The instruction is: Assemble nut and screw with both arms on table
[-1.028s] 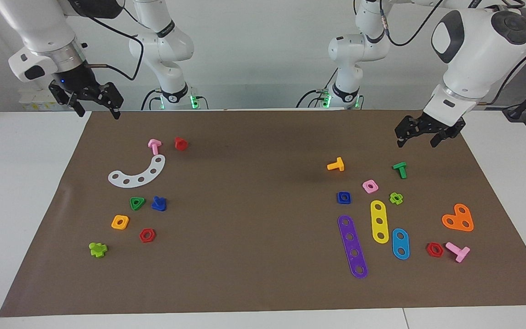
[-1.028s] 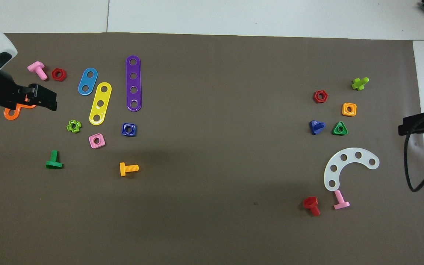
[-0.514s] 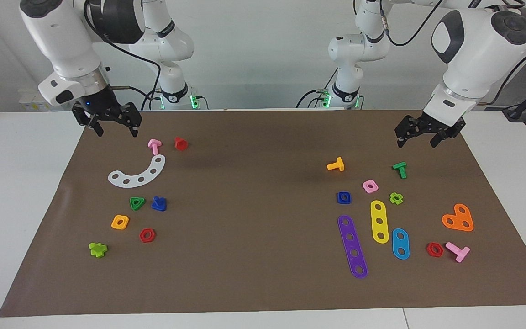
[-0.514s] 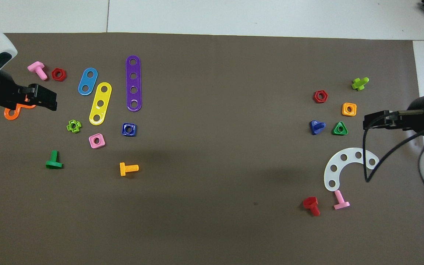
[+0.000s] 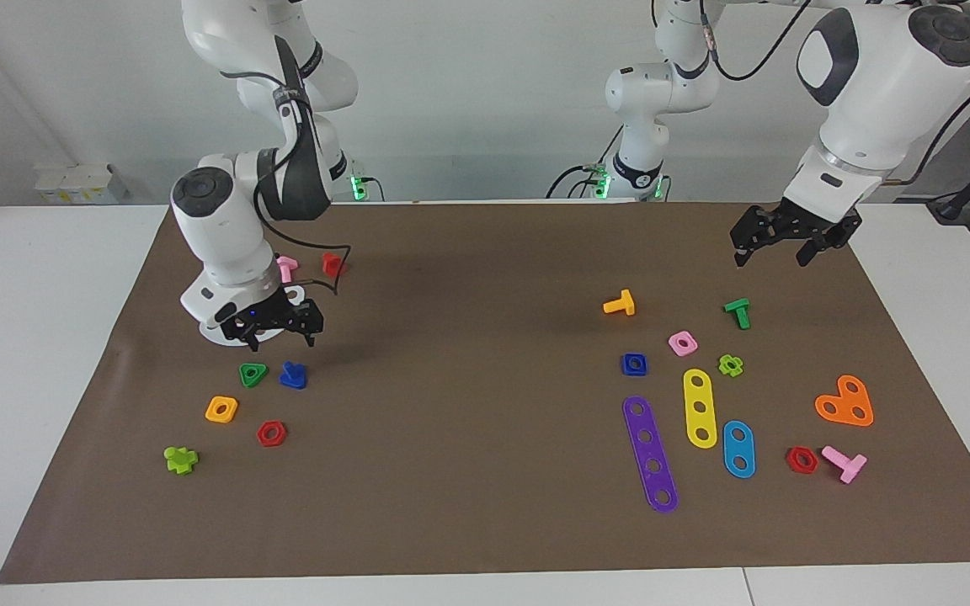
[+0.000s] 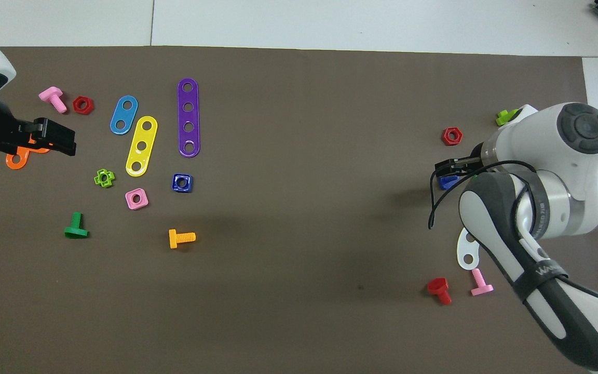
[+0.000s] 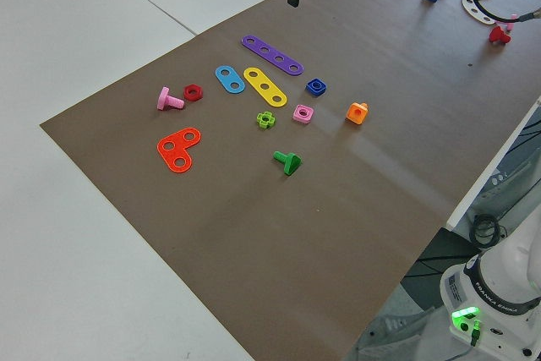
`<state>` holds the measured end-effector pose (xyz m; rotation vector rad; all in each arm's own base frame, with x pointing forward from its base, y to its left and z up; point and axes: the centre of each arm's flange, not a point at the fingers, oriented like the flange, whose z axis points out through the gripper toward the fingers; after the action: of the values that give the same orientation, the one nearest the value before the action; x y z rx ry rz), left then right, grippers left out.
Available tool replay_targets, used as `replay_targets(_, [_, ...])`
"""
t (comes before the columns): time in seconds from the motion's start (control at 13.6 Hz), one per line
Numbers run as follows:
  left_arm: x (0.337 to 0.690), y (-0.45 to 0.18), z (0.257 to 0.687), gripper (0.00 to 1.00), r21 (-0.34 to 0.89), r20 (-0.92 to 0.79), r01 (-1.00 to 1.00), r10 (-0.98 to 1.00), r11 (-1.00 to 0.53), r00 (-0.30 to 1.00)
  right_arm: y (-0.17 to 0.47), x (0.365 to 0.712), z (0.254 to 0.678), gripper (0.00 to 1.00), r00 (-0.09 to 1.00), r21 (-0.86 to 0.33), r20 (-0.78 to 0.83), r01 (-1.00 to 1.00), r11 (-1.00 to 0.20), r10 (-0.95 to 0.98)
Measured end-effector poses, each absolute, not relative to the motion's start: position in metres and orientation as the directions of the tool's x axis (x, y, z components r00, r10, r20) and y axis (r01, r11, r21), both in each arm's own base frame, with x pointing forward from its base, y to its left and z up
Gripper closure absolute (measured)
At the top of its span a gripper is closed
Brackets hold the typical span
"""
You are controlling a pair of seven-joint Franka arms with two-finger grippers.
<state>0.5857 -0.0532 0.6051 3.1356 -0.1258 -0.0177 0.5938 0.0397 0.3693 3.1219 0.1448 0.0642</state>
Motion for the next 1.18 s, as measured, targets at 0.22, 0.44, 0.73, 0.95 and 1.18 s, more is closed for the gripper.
replay_targets(0.22, [0.585,-0.052,0.607,0.0,0.003,-0.009,-0.078,-0.078,-0.997,0.997,0.03,0.584,0.334,0.04,0.993,0.02,0.053,0.107,-0.994,0.108])
replay_targets(0.44, [0.584,-0.052,0.601,0.0,0.003,-0.018,-0.078,-0.078,-0.997,0.997,0.03,0.58,0.317,0.22,0.992,0.021,0.063,0.109,-0.994,0.111])
replay_targets(0.73, [0.587,-0.059,0.578,0.11,0.012,-0.018,-0.088,-0.088,-0.996,0.996,0.031,0.584,0.313,0.31,0.989,0.023,0.101,0.11,-0.994,0.112])
replay_targets(0.95, [0.603,-0.076,0.542,0.13,0.041,0.009,-0.075,-0.075,-0.996,0.997,0.031,0.588,0.304,0.34,0.986,0.025,0.121,0.111,-0.994,0.113])
replay_targets(1.18, [0.612,-0.107,0.486,0.15,0.049,0.042,-0.085,-0.083,-0.995,0.996,0.032,0.588,0.3,0.41,0.986,0.025,0.119,0.111,-0.993,0.113])
